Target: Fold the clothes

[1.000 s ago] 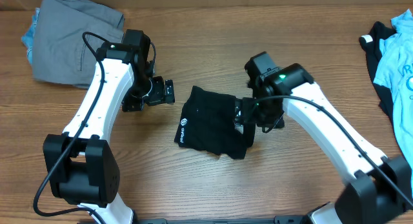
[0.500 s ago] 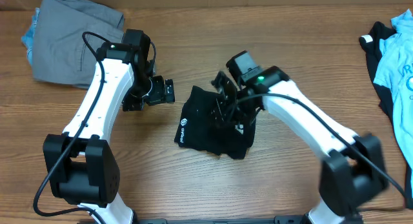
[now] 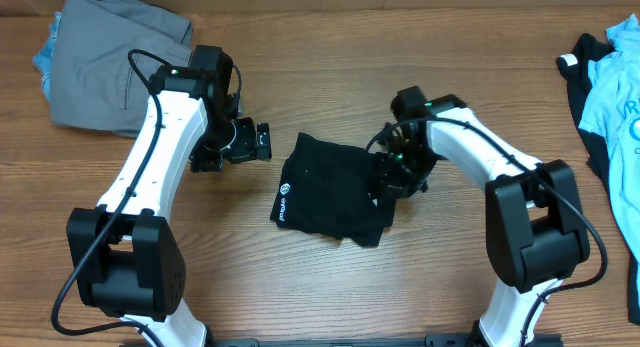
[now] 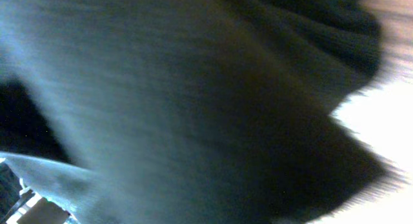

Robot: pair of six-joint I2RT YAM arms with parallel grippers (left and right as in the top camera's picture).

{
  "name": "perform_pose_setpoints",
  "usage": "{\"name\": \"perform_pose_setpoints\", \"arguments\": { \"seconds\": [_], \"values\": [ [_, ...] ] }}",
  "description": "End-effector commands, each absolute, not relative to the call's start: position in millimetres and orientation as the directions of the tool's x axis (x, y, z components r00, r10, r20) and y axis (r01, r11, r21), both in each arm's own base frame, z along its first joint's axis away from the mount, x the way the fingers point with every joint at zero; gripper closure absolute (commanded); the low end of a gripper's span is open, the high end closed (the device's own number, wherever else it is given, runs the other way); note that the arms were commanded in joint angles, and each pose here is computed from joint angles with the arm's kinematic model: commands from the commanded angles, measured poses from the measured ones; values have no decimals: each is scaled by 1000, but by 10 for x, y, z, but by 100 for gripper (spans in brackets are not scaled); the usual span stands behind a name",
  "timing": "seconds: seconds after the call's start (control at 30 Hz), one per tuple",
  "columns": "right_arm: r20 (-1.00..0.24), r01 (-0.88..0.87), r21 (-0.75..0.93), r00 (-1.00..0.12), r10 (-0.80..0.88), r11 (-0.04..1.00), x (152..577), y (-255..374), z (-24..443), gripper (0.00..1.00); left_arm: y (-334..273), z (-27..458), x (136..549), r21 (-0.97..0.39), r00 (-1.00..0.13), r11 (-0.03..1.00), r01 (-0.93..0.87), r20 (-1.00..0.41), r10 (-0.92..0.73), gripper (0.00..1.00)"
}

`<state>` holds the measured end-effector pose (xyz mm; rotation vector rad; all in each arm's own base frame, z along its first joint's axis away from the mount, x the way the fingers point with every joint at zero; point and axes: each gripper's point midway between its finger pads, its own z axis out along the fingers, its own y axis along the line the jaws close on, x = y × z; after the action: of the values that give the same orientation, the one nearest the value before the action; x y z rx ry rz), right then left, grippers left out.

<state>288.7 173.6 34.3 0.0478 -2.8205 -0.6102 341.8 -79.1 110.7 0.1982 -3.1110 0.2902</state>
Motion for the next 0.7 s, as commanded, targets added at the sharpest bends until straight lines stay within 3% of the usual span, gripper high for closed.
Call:
{"name": "perform_pose_setpoints", "arguments": {
  "seconds": [0.0, 0.07, 0.2, 0.33, 0.4, 0.53, 0.67],
  "values": [
    [226, 14, 361, -971, -73, 932, 2912, 1615, 346, 83, -1144, 1217, 3361, -347, -999, 937, 33, -1, 35, 0],
    [226, 37, 361, -973, -48, 932, 2932, 1594, 384, 87, -1381, 1272, 3315, -422, -992, 898, 121, -24, 123, 2],
    [199, 30, 389, -979, -52, 921, 2986, 1646, 553, 94, -1619, 1263, 3195, -424, -981, 887, 183, -19, 193, 13],
    [116, -1, 471, -991, -63, 882, 3093, 1774, 922, 94, -1884, 1165, 3052, -429, -965, 870, 245, -18, 263, 48],
    [72, -22, 514, -995, -69, 857, 3137, 1844, 1110, 92, -2029, 1068, 2980, -431, -961, 865, 257, -16, 278, 60],
    [16, -58, 579, -996, -83, 814, 3195, 1959, 1318, 85, -2347, 863, 2844, -471, -951, 834, 287, -36, 306, 64],
    [20, -56, 581, -996, -83, 812, 3191, 1964, 1301, 84, -2464, 717, 2663, -494, -951, 827, 266, 3, 308, 67]
  ]
}}
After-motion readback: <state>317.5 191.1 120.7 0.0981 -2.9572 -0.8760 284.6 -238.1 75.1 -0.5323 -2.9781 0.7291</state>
